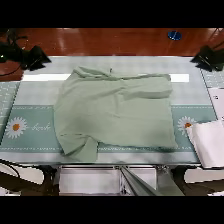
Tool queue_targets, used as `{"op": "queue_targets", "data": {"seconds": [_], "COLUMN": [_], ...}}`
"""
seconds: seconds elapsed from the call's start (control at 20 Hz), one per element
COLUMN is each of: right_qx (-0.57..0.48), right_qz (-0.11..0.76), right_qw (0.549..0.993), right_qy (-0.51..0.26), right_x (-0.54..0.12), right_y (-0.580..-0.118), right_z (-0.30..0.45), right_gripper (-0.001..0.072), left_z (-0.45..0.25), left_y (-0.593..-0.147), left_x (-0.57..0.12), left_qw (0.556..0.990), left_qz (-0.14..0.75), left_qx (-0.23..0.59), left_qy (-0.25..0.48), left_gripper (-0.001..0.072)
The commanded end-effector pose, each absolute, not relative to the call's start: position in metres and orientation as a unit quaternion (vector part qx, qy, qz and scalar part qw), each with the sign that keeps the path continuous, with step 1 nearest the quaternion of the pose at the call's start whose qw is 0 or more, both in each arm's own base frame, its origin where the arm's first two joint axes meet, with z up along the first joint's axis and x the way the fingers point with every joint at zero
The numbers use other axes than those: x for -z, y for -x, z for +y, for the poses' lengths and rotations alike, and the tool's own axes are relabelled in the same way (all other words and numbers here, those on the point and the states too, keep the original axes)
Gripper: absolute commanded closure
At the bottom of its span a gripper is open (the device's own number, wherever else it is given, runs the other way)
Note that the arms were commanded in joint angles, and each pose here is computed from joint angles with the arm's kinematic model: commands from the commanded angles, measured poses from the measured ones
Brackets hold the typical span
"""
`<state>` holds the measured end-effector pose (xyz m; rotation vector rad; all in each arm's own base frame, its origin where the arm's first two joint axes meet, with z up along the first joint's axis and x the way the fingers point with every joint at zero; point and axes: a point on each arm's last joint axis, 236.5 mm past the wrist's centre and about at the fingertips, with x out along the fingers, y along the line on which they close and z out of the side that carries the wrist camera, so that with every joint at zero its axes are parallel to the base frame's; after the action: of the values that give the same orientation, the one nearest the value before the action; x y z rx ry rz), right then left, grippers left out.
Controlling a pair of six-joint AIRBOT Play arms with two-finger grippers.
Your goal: Fold the shirts.
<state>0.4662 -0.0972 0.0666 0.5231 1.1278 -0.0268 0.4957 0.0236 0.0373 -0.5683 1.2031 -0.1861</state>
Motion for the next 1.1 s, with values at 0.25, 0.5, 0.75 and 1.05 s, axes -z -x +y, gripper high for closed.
{"op": "queue_targets", "data": {"seconds": [0.25, 0.5, 0.75, 1.05], "right_qx": [-0.001, -0.072, -0.079, -0.119], "right_qz": [0.592, 0.589, 0.589, 0.539], "right_qw": [0.744, 0.730, 0.725, 0.725], "right_qy": [-0.309, -0.338, -0.347, -0.412], "right_x": [0.028, 0.035, 0.032, 0.005], "right_y": [-0.289, -0.257, -0.257, -0.279], "right_z": [-0.030, 0.028, 0.033, 0.055], "right_gripper": [0.0303, 0.0303, 0.0303, 0.0303], "left_z": [-0.002, -0.007, -0.004, -0.038], "left_y": [-0.255, -0.184, -0.192, -0.207], "left_x": [0.060, 0.087, 0.092, 0.122], "left_qw": [0.633, 0.558, 0.566, 0.576], "left_qz": [0.695, 0.755, 0.746, 0.730], "left_qx": [0.066, 0.034, 0.009, 0.036], "left_qy": [0.334, 0.342, 0.350, 0.365], "left_gripper": [0.0198, 0.0198, 0.0198, 0.0199]}}
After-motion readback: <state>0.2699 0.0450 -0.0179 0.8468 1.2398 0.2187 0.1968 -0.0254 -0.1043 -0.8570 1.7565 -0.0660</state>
